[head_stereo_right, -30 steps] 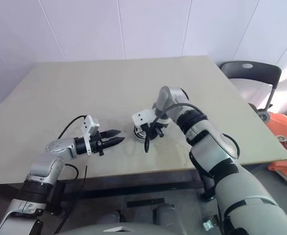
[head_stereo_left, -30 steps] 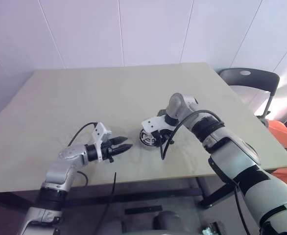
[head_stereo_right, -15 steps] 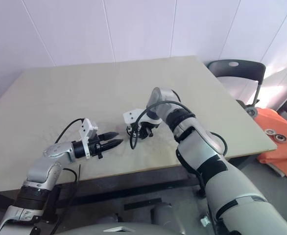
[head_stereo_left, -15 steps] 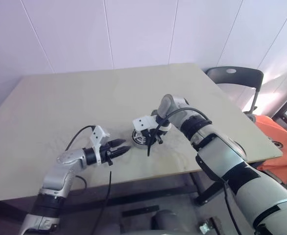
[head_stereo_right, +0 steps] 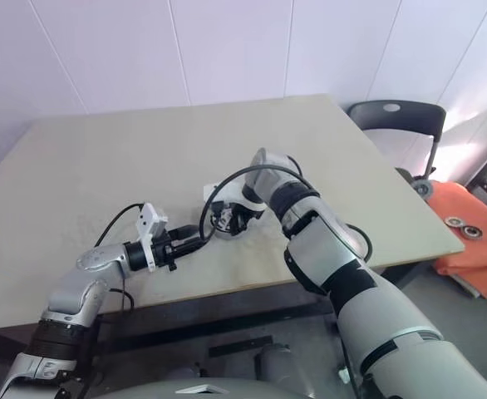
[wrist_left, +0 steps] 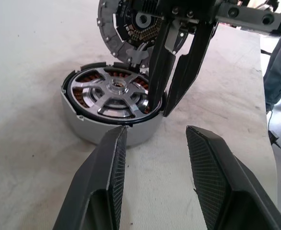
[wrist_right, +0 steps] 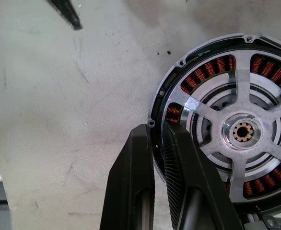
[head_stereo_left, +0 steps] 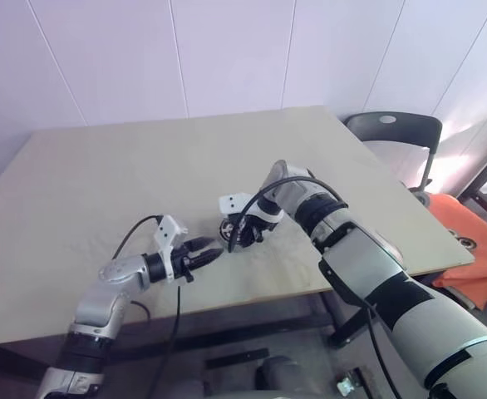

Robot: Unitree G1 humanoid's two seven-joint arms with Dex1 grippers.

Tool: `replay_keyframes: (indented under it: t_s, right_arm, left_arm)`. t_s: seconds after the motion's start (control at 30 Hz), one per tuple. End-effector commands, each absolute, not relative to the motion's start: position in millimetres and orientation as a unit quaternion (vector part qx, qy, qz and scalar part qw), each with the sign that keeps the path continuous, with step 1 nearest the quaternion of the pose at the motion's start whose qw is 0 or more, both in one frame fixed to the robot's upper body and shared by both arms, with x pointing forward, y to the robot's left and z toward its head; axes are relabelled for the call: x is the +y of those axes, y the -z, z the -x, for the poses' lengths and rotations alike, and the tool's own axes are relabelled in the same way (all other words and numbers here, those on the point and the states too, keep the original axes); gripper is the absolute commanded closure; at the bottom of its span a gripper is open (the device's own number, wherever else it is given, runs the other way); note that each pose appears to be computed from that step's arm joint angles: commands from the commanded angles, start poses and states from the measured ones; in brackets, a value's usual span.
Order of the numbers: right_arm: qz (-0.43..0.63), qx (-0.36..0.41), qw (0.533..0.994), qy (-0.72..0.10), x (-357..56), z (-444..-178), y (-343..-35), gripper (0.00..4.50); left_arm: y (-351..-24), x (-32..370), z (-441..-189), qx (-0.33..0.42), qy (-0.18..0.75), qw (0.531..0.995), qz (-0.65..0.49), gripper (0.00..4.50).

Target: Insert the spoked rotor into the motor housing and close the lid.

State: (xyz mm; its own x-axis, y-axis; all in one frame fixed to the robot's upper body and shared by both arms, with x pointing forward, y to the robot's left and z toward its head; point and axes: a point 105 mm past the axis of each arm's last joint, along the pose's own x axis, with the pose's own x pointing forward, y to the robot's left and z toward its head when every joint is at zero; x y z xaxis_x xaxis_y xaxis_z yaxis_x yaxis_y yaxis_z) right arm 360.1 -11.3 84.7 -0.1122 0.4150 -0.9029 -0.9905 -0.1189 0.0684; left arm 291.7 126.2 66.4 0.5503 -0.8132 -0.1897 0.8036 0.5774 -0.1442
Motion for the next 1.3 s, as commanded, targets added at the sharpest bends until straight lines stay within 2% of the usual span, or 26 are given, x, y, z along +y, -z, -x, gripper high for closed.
replay_keyframes:
  t_s: [0.03,0.17,0.37,0.5,0.77,0.9,1.1,1.17,1.3]
  right_arm:
    - [0.376,0.343,0.554,-0.659,13.6,-357.8,-95.6,4.42]
    - [0.387,0.337,0.546,-0.663,13.1,-357.3,-94.2,4.42]
    - [0.391,0.324,0.583,-0.635,17.1,-366.1,-92.1,2.57]
    - [0.396,0.313,0.578,-0.641,19.2,-366.4,-97.8,2.57]
    - [0.421,0.254,0.479,-0.727,10.2,-349.8,-124.6,2.57]
    - [0.443,0.179,0.462,-0.747,7.0,-348.0,-143.1,2.57]
    - [0.458,0.056,0.512,-0.725,6.1,-361.9,-187.1,2.57]
    - [0.467,-0.015,0.554,-0.689,1.1,-374.2,-206.6,2.57]
    - [0.419,-0.089,0.644,-0.634,-17.4,-391.6,-237.4,2.57]
  left_arm:
    - [-80.6,124.9,-292.1,0.09,0.461,0.883,0.013,2.38]
    - [-80.4,125.6,-290.7,0.091,0.46,0.883,0.013,2.38]
    - [-80.5,126.6,-289.7,0.09,0.458,0.884,0.012,2.38]
    - [-81.3,126.7,-290.3,0.091,0.46,0.883,0.011,2.38]
    - [-82.7,130.0,-291.3,0.092,0.462,0.882,0.009,2.38]
    - [-83.8,132.7,-292.1,0.092,0.463,0.882,0.008,2.38]
    - [-85.3,135.4,-293.3,0.091,0.464,0.881,0.006,2.38]
    - [-86.1,136.3,-294.0,0.091,0.463,0.882,0.005,2.38]
    - [-88.2,139.5,-297.3,0.086,0.456,0.886,0.004,2.38]
